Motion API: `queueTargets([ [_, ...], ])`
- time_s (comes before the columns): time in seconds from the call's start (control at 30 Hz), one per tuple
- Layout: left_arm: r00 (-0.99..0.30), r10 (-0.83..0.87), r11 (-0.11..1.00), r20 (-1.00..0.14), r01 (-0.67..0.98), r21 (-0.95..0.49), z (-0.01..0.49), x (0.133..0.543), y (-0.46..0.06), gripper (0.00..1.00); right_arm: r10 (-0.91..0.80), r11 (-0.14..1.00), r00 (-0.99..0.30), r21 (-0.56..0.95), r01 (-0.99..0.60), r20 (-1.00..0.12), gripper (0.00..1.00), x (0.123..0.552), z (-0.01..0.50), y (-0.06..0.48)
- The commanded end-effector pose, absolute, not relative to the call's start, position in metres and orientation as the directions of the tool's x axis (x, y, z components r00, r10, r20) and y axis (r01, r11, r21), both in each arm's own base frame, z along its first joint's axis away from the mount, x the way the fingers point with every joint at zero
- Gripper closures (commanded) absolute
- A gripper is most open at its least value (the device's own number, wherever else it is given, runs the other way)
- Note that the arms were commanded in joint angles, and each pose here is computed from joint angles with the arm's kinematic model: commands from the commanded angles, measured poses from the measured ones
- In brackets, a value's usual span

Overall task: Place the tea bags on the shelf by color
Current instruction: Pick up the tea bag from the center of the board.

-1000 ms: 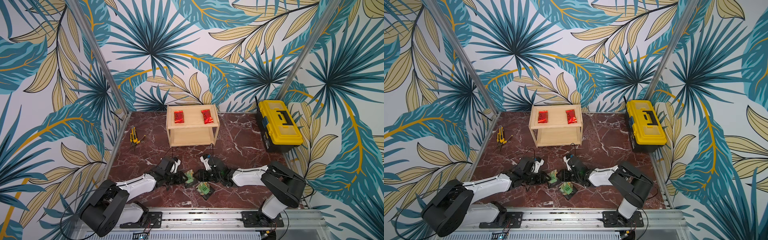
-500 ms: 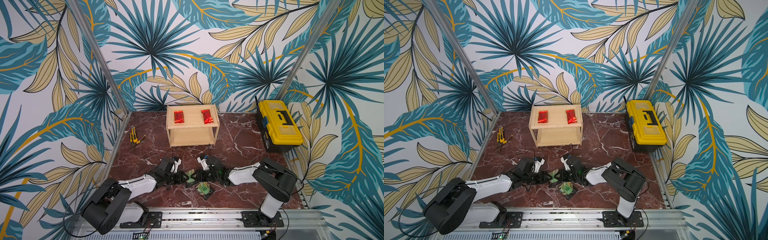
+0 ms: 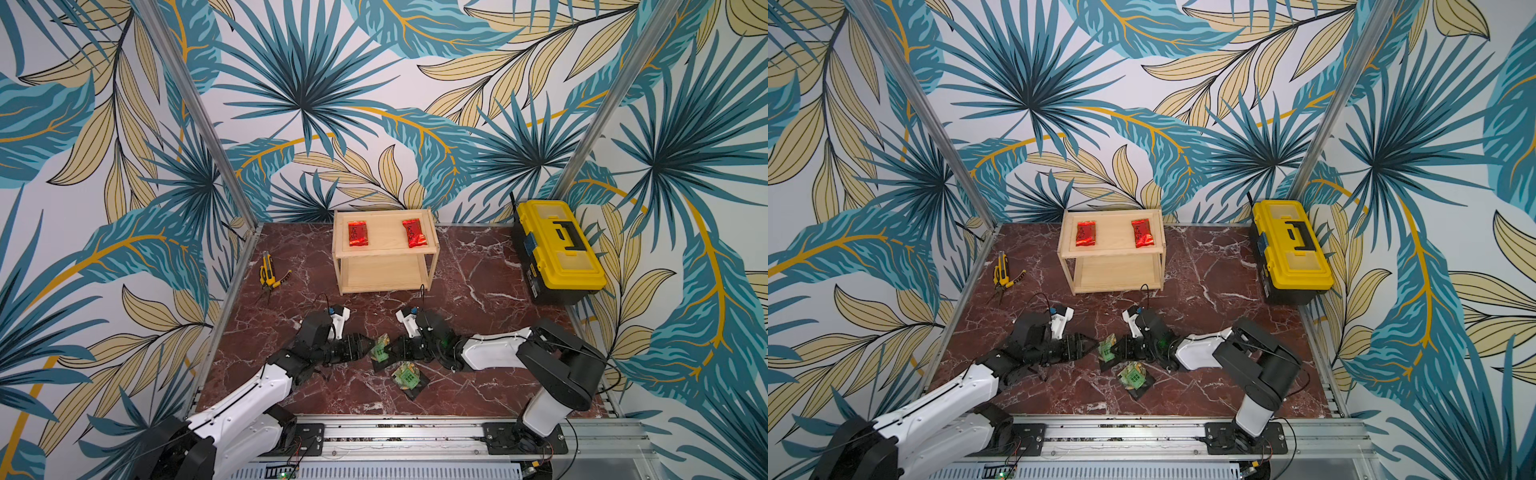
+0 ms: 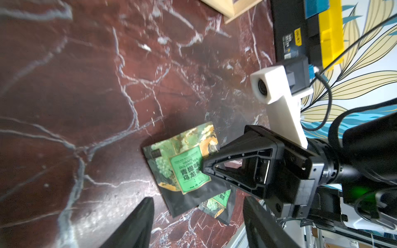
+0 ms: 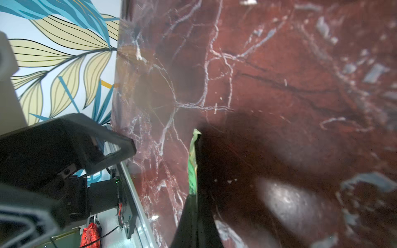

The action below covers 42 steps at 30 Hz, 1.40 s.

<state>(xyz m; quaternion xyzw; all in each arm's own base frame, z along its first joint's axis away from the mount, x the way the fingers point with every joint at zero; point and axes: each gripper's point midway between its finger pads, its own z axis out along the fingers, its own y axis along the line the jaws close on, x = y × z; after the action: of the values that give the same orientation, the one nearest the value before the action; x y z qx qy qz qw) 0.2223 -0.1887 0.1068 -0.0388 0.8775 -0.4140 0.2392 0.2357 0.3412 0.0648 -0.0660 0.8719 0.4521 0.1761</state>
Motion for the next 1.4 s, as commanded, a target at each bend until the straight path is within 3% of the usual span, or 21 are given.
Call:
queueTargets([
  [0.0, -0.848, -0.329, 0.608, -0.416, 0.147, -0.780, 0.140, 0.232, -0.181, 0.26, 0.090, 0.533, -0.898, 0.782, -0.323, -0.431, 1.00, 0.243, 0.101, 0.332],
  [0.2, -0.825, -0.353, 0.423, -0.442, 0.281, -0.862, 0.185, 0.238, -0.193, 0.23, 0.130, 0.482, -0.843, 0.777, -0.406, -0.522, 1.00, 0.245, 0.161, 0.327],
  [0.4, -0.829, -0.320, 0.235, -0.458, 0.399, -0.886, 0.220, 0.232, -0.211, 0.22, 0.134, 0.408, -0.841, 0.803, -0.436, -0.525, 1.00, 0.249, 0.190, 0.342],
  [0.7, -0.831, -0.309, 0.194, -0.463, 0.421, -0.886, 0.219, 0.234, -0.216, 0.23, 0.124, 0.379, -0.853, 0.819, -0.431, -0.507, 1.00, 0.252, 0.190, 0.353],
  [0.73, -0.841, -0.307, 0.186, -0.445, 0.406, -0.895, 0.219, 0.233, -0.216, 0.41, 0.121, 0.384, -0.854, 0.817, -0.430, -0.507, 1.00, 0.252, 0.189, 0.352],
  [0.93, -0.841, -0.300, 0.245, -0.450, 0.388, -0.889, 0.209, 0.233, -0.213, 0.64, 0.114, 0.375, -0.853, 0.817, -0.438, -0.509, 1.00, 0.249, 0.194, 0.352],
  [1.13, -0.842, -0.289, 0.320, -0.455, 0.363, -0.875, 0.199, 0.235, -0.209, 0.72, 0.099, 0.370, -0.854, 0.815, -0.446, -0.512, 1.00, 0.243, 0.196, 0.349],
  [1.37, -0.836, -0.285, 0.371, -0.469, 0.355, -0.858, 0.198, 0.237, -0.205, 0.88, 0.085, 0.378, -0.854, 0.810, -0.449, -0.513, 1.00, 0.237, 0.196, 0.344],
])
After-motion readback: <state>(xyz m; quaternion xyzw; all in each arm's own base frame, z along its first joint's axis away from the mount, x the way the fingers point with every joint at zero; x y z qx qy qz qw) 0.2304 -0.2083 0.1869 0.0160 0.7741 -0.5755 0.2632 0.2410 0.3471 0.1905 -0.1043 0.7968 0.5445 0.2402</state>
